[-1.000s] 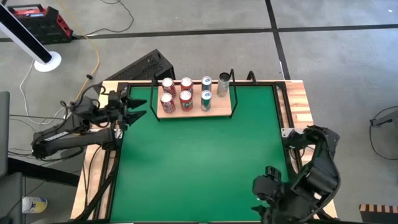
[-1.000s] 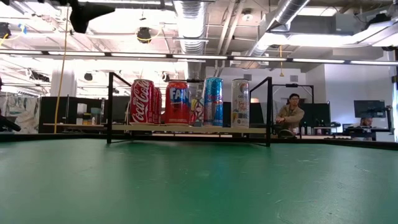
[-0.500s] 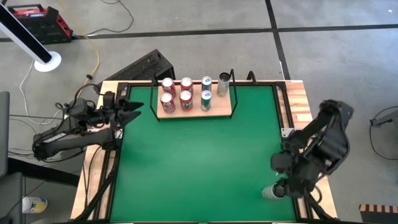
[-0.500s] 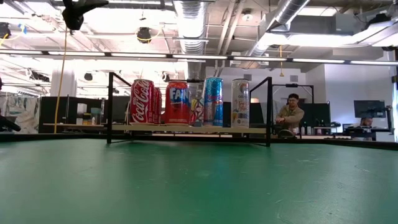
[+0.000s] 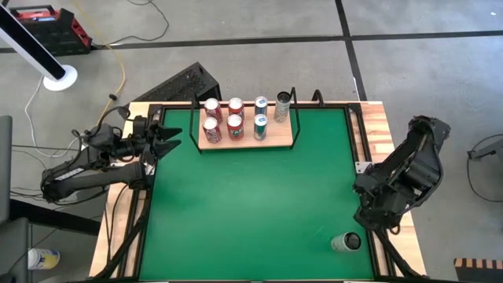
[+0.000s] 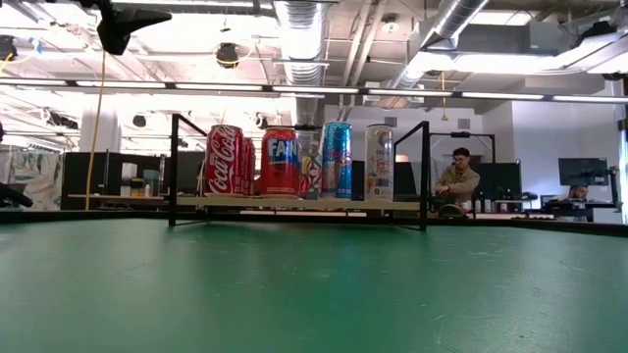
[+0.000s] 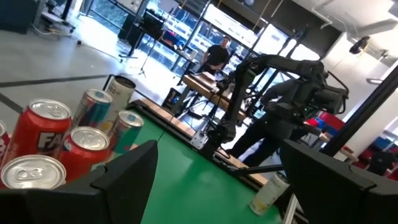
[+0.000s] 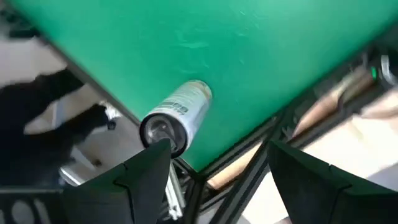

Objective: Place canned beverage on shelf
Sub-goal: Put the white-yellow soda can on the shelf aligned with the other white-yellow soda can

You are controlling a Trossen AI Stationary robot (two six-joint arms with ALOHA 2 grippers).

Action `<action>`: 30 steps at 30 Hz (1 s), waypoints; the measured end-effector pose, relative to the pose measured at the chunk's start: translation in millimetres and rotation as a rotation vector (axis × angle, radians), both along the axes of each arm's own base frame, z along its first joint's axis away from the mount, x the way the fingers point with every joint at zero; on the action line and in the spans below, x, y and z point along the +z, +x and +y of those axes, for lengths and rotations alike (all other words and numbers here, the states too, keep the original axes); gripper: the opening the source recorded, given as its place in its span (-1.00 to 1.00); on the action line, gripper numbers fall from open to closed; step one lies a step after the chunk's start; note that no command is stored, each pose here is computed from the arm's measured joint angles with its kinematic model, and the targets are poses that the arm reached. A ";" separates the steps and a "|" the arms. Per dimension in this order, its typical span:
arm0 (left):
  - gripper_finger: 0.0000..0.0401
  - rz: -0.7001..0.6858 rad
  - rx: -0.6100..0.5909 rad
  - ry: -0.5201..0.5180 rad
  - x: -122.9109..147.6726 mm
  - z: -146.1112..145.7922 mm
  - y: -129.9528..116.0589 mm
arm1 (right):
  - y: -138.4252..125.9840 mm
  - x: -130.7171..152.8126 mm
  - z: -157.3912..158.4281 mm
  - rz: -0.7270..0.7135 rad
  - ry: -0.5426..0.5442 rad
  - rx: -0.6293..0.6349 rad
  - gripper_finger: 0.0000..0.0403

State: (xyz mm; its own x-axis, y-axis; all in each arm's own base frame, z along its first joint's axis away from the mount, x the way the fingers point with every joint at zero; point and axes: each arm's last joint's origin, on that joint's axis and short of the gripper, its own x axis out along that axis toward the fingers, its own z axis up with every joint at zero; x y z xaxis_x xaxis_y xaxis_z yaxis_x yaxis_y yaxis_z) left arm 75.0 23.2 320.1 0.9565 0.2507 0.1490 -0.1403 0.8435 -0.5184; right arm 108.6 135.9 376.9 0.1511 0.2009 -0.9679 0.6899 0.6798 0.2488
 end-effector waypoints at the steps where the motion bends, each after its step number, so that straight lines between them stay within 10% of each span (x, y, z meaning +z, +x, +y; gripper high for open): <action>1: 0.61 0.001 0.001 0.006 0.0 0.0 0.0 | 0.0 -3.3 0.6 0.024 0.001 -0.042 0.45; 20: 0.61 -0.001 0.001 0.005 0.2 0.0 0.0 | -6.0 -42.8 27.8 0.167 0.048 -0.355 0.46; 30: 0.61 -0.038 0.004 0.031 4.3 -0.2 -0.7 | -5.4 -45.8 28.9 0.198 0.068 -0.420 0.78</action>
